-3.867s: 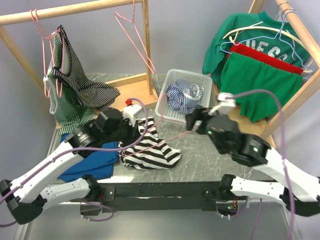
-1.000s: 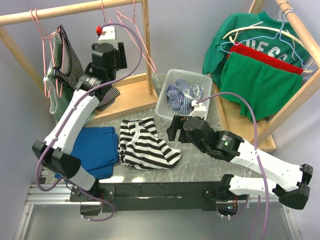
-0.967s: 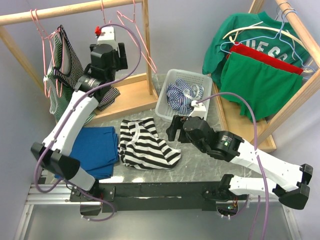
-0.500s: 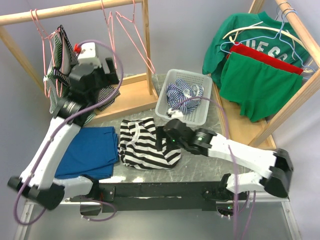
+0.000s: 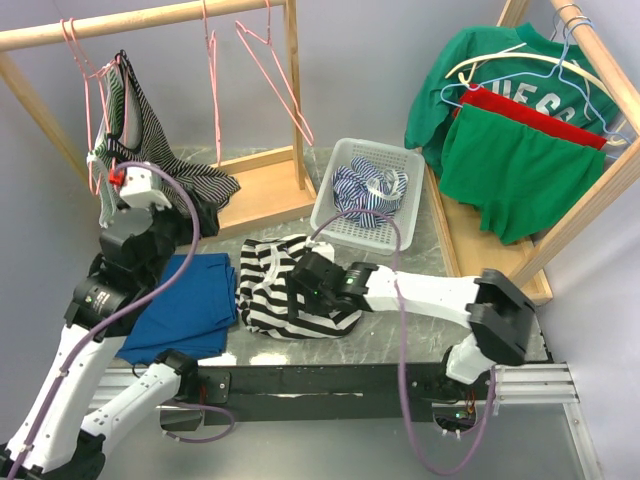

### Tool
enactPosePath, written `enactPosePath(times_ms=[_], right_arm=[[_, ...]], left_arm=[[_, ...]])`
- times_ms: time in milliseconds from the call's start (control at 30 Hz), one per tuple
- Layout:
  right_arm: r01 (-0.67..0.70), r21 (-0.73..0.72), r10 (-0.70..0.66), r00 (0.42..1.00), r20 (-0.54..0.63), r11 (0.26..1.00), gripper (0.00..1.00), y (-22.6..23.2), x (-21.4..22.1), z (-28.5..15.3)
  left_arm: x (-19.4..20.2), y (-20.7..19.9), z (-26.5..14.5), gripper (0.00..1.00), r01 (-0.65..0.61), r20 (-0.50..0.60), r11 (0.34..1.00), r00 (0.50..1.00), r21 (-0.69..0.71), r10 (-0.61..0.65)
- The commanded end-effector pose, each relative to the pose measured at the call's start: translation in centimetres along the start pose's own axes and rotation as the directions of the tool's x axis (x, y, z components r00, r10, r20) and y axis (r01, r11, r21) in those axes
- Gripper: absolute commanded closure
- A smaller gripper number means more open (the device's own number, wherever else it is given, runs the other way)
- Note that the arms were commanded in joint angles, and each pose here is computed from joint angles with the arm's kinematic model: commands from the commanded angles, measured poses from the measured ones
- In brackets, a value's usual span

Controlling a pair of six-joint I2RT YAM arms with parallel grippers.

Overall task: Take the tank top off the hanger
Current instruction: Pick up the tank top from the center of the board.

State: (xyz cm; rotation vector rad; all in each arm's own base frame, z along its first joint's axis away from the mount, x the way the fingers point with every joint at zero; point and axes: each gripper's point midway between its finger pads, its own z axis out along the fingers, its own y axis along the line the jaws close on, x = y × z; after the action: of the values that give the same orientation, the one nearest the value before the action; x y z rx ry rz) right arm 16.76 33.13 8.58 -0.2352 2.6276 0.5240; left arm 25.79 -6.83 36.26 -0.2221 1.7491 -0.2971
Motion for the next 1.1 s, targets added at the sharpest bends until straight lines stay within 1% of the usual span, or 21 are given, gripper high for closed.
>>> enactPosePath(times_ms=[0, 100, 267, 300, 333, 367, 400, 433, 500, 533, 600, 633, 700, 733, 800, 833, 900, 967, 1000, 1033, 1067], right_arm=[[-0.068, 0.042, 0.065, 0.996, 0.056, 0.997, 0.00, 0.8, -1.3, 1.8], [-0.070, 0.095, 0.065, 0.997, 0.051, 0.993, 0.00, 0.0, -1.0, 3.2], [-0.070, 0.131, 0.066, 0.997, 0.029, 0.989, 0.00, -0.9, -0.2, 5.3], [-0.069, 0.139, 0.064, 0.997, 0.035, 0.988, 0.02, -1.1, -0.3, 5.4], [-0.070, 0.150, 0.066, 0.997, 0.034, 0.986, 0.18, -1.6, -0.1, 5.7], [-0.071, 0.161, 0.067, 0.997, 0.031, 0.984, 0.29, -2.0, -0.1, 6.0], [-0.073, 0.168, 0.070, 0.997, 0.028, 0.983, 0.38, -2.4, -0.1, 6.2], [-0.069, 0.176, 0.065, 0.997, 0.029, 0.982, 0.55, -2.7, -0.2, 6.1], [-0.067, 0.203, 0.059, 0.997, 0.045, 0.977, 0.72, -3.6, -0.3, 5.5], [-0.069, 0.218, 0.059, 0.997, 0.053, 0.974, 0.83, -4.1, -0.3, 5.1], [-0.067, 0.220, 0.048, 0.995, 0.092, 0.973, 0.92, -4.6, -1.2, 3.6], [-0.065, 0.223, 0.041, 0.993, 0.114, 0.973, 0.97, -4.8, -1.7, 1.9], [-0.063, 0.219, 0.022, 0.983, 0.184, 0.974, 0.97, -5.4, -3.2, -1.1], [-0.075, 0.194, 0.030, 0.974, 0.225, 0.978, 0.97, -5.3, -4.1, -3.3], [-0.063, 0.177, 0.009, 0.957, 0.289, 0.982, 0.96, -5.3, -5.6, -5.6], [-0.060, 0.127, 0.015, 0.945, 0.327, 0.990, 0.94, -4.7, -6.5, -7.2], [0.000, 0.078, -0.027, 0.934, 0.356, 0.997, 0.92, -3.4, -7.9, -8.6], [0.066, 0.016, -0.067, 0.938, 0.339, 0.998, 0.92, -1.2, -8.4, -8.5], [0.099, -0.004, -0.092, 0.933, 0.348, 0.995, 0.91, 0.1, -9.4, -8.9], [0.121, 0.027, -0.123, 0.950, 0.286, 0.992, 0.91, 0.4, -8.8, -6.9], [0.137, 0.040, -0.142, 0.956, 0.256, 0.990, 0.90, 0.8, -8.6, -6.0]], left_arm=[[3.8, 0.0, 0.0, 0.04, 0.025, -0.117, 0.999, 0.993, 0.024, -0.022], [5.2, 0.2, 0.0, 0.04, 0.021, -0.152, 0.999, 0.988, 0.027, -0.016], [5.2, 0.1, -0.1, 0.04, 0.022, -0.153, 0.999, 0.988, 0.038, -0.016], [5.3, -0.1, -0.1, 0.04, 0.024, -0.158, 0.999, 0.987, 0.043, -0.016], [5.4, -0.1, -0.1, 0.04, 0.025, -0.163, 0.999, 0.987, 0.045, -0.017], [5.4, -0.2, -0.1, 0.04, 0.025, -0.164, 0.999, 0.986, 0.048, -0.017], [5.6, -0.3, 0.0, 0.04, 0.027, -0.168, 0.998, 0.986, 0.052, -0.018], [5.8, -0.3, 0.0, 0.04, 0.028, -0.174, 0.998, 0.984, 0.055, -0.018], [6.1, -0.4, 0.1, 0.04, 0.029, -0.181, 0.998, 0.983, 0.059, -0.018], [6.2, -0.4, 0.1, 0.04, 0.030, -0.184, 0.998, 0.983, 0.061, -0.018], [6.4, -0.4, 0.2, 0.04, 0.029, -0.188, 0.998, 0.982, 0.064, -0.017], [6.6, -0.5, 0.2, 0.04, 0.032, -0.193, 0.997, 0.981, 0.070, -0.018], [6.9, -0.7, 0.2, 0.04, 0.034, -0.203, 0.996, 0.979, 0.080, -0.017], [7.0, -0.7, 0.2, 0.04, 0.036, -0.206, 0.996, 0.978, 0.081, -0.018], [7.2, -0.6, 0.2, 0.04, 0.037, -0.210, 0.996, 0.978, 0.083, -0.019], [7.2, -0.6, 0.2, 0.04, 0.039, -0.209, 0.996, 0.978, 0.083, -0.021], [7.3, -0.8, 0.2, 0.04, 0.046, -0.211, 0.995, 0.977, 0.089, -0.026], [7.4, -1.0, 0.2, 0.04, 0.052, -0.212, 0.994, 0.977, 0.096, -0.030], [7.4, -1.0, 0.3, 0.04, 0.055, -0.211, 0.994, 0.977, 0.095, -0.034], [7.4, -1.0, 0.3, 0.04, 0.059, -0.214, 0.994, 0.976, 0.096, -0.037], [7.3, -1.2, 0.3, 0.04, 0.063, -0.212, 0.993, 0.976, 0.100, -0.041]])
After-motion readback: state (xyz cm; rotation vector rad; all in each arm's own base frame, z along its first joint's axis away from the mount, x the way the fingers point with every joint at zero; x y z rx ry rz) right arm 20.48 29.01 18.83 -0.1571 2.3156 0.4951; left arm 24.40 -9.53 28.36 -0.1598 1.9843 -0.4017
